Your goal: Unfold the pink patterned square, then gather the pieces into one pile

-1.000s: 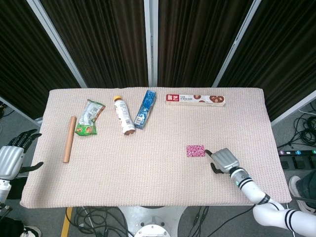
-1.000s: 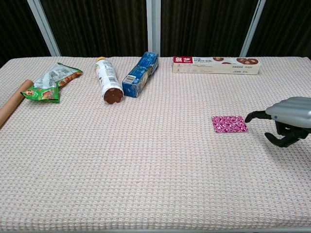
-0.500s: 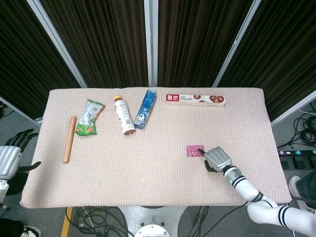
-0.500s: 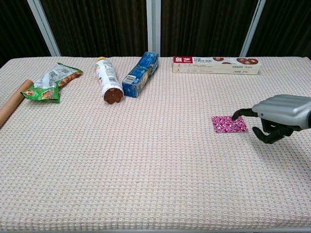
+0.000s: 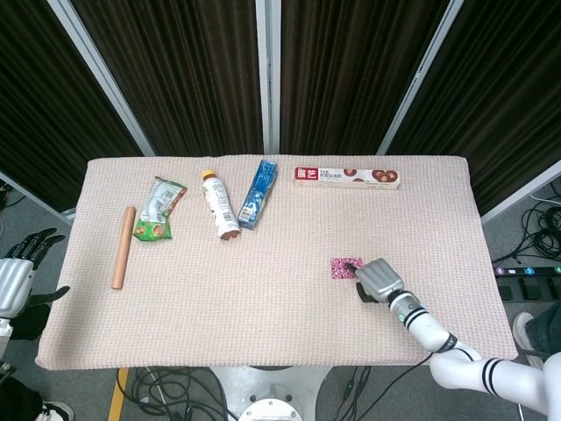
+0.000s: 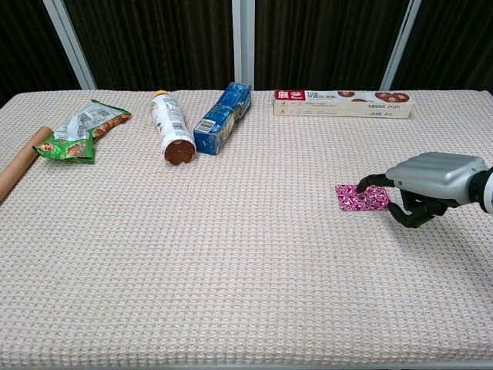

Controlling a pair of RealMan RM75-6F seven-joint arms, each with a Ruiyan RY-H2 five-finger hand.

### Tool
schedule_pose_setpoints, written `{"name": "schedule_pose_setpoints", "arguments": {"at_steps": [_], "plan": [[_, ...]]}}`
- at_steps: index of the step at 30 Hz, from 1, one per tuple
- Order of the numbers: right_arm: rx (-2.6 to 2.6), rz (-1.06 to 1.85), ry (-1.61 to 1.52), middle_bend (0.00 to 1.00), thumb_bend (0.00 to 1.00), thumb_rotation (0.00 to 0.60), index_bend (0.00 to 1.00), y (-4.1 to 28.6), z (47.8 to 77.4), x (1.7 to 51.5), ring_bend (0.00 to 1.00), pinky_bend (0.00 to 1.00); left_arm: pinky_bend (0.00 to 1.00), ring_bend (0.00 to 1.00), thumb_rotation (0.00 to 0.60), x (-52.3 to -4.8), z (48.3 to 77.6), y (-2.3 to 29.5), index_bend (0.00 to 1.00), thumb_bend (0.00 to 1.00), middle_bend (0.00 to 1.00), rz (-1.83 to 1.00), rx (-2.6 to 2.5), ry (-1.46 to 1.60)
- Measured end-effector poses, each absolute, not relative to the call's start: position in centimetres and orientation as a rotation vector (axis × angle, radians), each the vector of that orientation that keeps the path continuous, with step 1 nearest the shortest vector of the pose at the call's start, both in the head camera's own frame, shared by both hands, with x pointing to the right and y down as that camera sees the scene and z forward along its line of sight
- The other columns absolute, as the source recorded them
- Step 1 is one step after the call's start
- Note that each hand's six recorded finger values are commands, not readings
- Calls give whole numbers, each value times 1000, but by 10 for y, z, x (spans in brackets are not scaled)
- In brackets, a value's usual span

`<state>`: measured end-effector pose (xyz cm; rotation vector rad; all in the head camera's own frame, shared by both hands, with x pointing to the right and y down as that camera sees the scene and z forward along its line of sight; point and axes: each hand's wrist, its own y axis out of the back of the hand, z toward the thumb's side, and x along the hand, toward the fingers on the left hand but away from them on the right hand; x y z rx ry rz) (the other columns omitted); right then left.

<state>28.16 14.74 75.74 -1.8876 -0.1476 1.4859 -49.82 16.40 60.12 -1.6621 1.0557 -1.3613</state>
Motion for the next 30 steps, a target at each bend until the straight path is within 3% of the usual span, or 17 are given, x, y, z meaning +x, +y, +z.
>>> {"name": "schedule_pose_setpoints", "arguments": {"at_steps": [16, 30], "plan": [[-1866, 1534, -128, 1000, 653, 403, 168, 140, 757, 295, 1000, 1000, 264, 165, 600, -499, 602, 163, 230, 50, 226, -1365, -1660, 1060], [-1893, 1486, -112, 1000, 649, 406, 167, 142, 761, 273, 1000, 1000, 264, 165, 600, -504, 603, 162, 230, 50, 225, -1377, -1657, 1066]]}}
